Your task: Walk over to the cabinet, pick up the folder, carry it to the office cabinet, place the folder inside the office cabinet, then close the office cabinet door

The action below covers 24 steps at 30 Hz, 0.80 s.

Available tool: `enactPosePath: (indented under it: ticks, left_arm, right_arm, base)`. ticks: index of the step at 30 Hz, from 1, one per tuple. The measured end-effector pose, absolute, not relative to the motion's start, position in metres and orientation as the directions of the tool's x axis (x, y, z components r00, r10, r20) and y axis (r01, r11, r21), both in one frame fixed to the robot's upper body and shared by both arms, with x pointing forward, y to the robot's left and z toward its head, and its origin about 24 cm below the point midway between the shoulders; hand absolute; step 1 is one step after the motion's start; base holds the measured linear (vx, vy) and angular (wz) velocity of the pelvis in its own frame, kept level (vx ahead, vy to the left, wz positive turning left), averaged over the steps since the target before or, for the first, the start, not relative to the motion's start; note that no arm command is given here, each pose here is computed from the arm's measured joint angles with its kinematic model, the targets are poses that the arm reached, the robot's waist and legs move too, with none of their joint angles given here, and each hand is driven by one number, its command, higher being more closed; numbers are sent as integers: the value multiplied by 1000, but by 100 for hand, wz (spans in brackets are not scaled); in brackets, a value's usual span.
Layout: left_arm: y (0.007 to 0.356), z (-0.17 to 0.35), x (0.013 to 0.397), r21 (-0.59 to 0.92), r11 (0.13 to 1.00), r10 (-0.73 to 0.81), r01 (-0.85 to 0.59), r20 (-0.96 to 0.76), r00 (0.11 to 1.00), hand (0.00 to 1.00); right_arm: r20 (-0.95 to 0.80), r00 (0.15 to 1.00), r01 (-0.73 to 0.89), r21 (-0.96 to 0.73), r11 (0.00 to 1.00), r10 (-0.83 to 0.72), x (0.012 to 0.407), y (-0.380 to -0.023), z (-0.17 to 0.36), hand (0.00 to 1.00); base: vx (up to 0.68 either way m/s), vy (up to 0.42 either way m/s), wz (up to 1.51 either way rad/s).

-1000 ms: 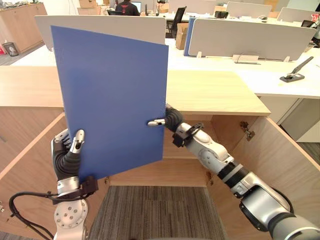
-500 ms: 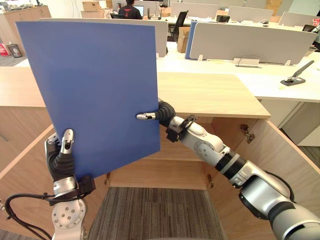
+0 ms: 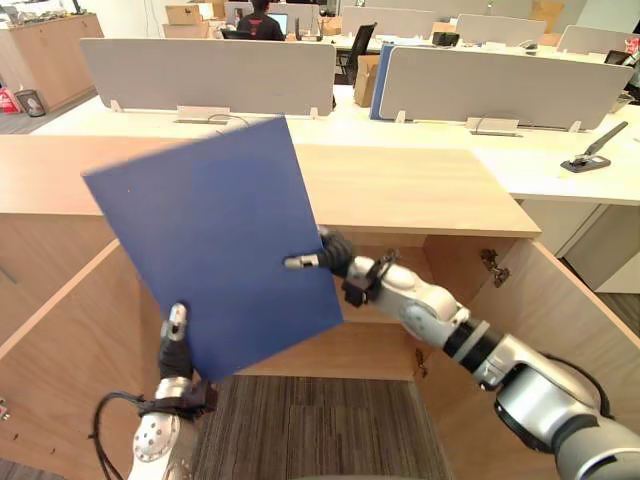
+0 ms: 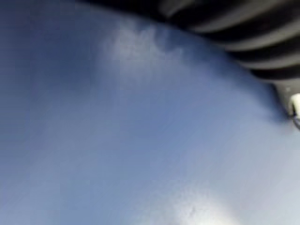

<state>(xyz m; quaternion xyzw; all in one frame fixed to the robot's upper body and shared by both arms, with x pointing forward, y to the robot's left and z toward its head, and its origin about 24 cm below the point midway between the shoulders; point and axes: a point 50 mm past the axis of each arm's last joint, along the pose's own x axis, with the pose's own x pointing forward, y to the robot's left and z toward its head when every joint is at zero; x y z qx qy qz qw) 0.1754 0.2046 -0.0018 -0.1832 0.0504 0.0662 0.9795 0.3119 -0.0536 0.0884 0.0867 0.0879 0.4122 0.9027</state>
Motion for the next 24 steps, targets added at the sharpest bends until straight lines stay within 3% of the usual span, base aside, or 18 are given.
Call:
enactPosePath:
  ticks: [3,6,9,11,13,21,24]
  left_arm:
    - [189,-36,165,-480,858,54,-183,-271,961,0]
    - [181,-64,157,-546,794,40,-266,-390,920,0]
    - [191,-115,116,-480,713,92,-511,-658,748,0]
    - [199,-134,84,-406,654,144,-638,-761,632,0]
    - [205,-140,72,-361,636,173,-682,-795,582,0]
    - [218,-156,33,-190,613,242,-767,-879,411,0]
    - [216,-160,24,-172,581,245,-795,-895,373,0]
  right_arm:
    - [-157,676,-673,266,690,720,303,-73,64,100]
    - [-147,778,-535,354,767,610,300,-110,52,100]
    - [157,848,-518,440,733,506,299,-134,102,100]
    - [363,860,-490,389,780,359,295,-161,137,100]
    - [419,863,-431,320,844,282,290,-173,146,100]
    - [229,957,-177,-17,984,176,266,-168,91,100]
    - [189,974,-137,37,990,127,257,-163,76,100]
  base:
    - [17,-7,-7]
    - [0,0,0]
    - [23,9,-4]
    - [0,0,0]
    - [0,0,0]
    - [-1,9,4]
    - [17,7,11]
